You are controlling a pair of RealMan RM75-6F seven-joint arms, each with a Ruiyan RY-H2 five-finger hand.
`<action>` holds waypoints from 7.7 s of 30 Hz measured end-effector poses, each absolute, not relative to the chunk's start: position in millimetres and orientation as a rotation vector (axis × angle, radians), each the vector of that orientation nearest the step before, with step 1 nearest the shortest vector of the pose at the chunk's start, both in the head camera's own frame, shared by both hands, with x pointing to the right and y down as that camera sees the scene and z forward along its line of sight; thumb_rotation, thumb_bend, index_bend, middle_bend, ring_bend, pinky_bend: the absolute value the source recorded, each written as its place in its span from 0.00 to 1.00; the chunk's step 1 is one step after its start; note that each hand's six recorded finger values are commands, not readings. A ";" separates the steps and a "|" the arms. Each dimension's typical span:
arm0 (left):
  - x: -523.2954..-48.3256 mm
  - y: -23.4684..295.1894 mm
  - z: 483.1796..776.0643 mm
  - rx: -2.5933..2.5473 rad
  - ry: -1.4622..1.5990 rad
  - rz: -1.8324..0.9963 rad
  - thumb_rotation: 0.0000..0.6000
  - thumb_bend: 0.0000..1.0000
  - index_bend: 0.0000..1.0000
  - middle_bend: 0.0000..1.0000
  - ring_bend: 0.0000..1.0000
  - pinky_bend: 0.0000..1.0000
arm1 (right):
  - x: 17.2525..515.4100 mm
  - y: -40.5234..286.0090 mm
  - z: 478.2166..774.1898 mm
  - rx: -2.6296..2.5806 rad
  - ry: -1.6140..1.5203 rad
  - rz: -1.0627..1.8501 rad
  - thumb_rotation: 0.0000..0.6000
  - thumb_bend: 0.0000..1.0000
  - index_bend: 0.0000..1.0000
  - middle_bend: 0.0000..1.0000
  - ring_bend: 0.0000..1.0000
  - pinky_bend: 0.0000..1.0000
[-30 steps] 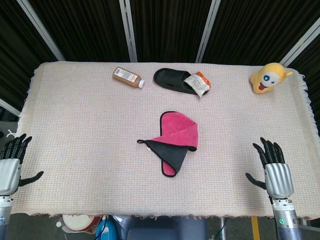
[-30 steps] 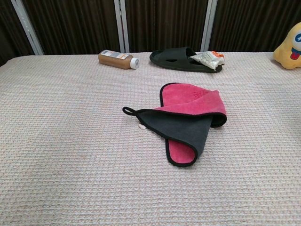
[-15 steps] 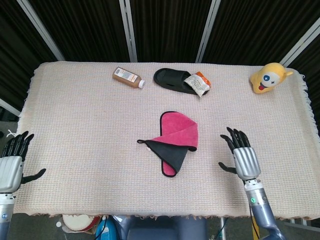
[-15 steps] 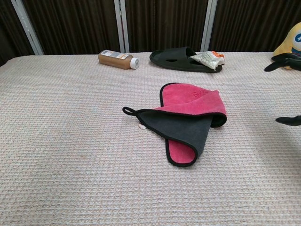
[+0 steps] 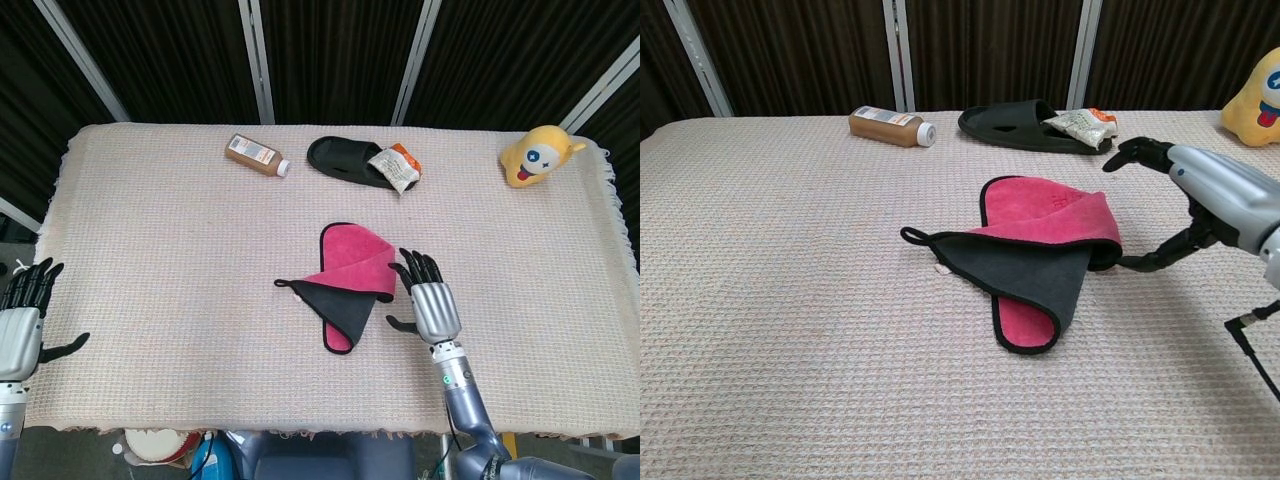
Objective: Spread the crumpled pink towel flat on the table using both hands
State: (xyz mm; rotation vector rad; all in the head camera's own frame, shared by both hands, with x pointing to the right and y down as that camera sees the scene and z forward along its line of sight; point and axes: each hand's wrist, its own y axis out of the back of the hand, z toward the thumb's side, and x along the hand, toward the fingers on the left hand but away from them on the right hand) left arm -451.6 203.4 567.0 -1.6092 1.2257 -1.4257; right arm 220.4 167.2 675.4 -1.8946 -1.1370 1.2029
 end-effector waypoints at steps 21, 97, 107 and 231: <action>-451.0 203.1 568.9 -1.617 1.235 -1.428 1.00 0.01 0.00 0.00 0.00 0.00 | 213.8 143.3 722.1 -1.802 -1.208 1.321 1.00 0.23 0.35 0.15 0.10 0.11; -413.9 142.3 593.9 -1.791 1.344 -1.370 1.00 0.07 0.09 0.00 0.00 0.00 | 143.3 35.8 551.5 -1.469 -1.141 0.914 1.00 0.56 0.66 0.30 0.18 0.15; -374.1 75.8 597.0 -1.883 1.391 -1.245 1.00 0.10 0.24 0.00 0.00 0.00 | 140.0 32.7 543.3 -1.467 -1.142 0.916 1.00 0.56 0.66 0.30 0.18 0.16; -177.0 -40.4 584.1 -2.069 1.092 -1.251 1.00 0.47 0.69 0.00 0.00 0.00 | 232.5 44.9 524.1 -1.497 -1.258 1.018 1.00 0.58 0.68 0.31 0.18 0.19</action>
